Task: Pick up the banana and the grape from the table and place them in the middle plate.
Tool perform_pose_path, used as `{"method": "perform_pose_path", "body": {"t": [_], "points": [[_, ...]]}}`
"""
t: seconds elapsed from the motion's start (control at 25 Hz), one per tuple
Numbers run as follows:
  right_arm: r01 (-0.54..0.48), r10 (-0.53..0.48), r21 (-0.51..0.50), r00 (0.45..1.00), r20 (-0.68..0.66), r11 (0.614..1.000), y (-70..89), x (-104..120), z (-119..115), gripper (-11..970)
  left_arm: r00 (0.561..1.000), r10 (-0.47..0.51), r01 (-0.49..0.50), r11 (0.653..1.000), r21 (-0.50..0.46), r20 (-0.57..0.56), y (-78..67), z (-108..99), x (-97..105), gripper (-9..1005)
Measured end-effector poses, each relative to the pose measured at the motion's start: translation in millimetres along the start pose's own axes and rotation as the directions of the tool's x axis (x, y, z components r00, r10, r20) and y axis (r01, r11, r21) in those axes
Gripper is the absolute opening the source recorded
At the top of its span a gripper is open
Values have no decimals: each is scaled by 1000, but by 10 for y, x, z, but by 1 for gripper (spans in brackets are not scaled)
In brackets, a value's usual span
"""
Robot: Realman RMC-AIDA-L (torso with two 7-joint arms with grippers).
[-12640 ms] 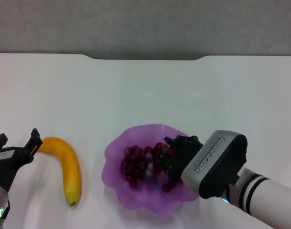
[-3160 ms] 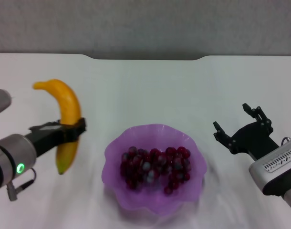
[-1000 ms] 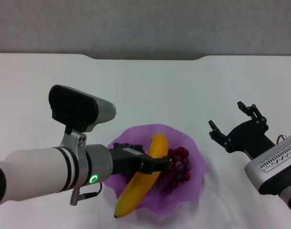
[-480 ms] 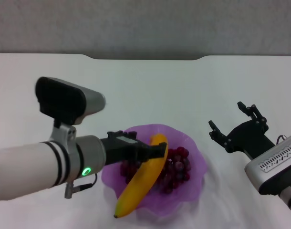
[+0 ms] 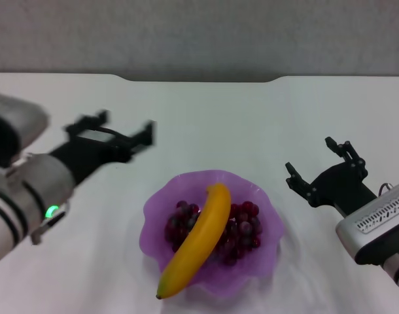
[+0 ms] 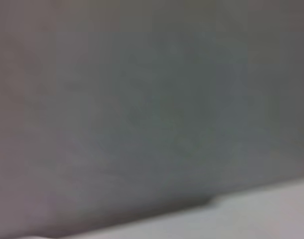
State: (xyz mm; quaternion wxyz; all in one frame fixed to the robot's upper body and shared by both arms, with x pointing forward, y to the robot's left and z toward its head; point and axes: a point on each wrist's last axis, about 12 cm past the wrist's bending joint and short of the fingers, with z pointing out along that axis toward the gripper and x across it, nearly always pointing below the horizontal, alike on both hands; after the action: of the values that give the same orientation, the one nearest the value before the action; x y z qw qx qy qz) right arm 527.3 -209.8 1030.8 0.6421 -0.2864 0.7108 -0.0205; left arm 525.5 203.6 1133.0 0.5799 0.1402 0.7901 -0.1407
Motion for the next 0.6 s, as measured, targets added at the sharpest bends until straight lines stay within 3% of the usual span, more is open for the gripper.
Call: {"method": "perform_pose_path", "body": {"t": [0.12,0.16,0.2,0.44,0.6], "points": [[-8,8,4,1000,1,1000,-8,-3,3,883,996,9,5,989,-147,89,227,-33,155,899],[-13,13,6,1000,2,1000,-11,-5,3,883,996,9,5,989,-147,89,227,-33,155,899],[-20,20,9,1000,4,1000,-16,-8,4,883,989,35,2,968,-249,146,358,-68,328,899],[-156,152,52,986,60,986,-127,-33,9,884,971,77,16,924,-382,226,538,-121,689,898],[-233,228,83,972,64,969,-219,31,-10,884,962,-36,151,897,-415,272,748,-172,956,897]]}}
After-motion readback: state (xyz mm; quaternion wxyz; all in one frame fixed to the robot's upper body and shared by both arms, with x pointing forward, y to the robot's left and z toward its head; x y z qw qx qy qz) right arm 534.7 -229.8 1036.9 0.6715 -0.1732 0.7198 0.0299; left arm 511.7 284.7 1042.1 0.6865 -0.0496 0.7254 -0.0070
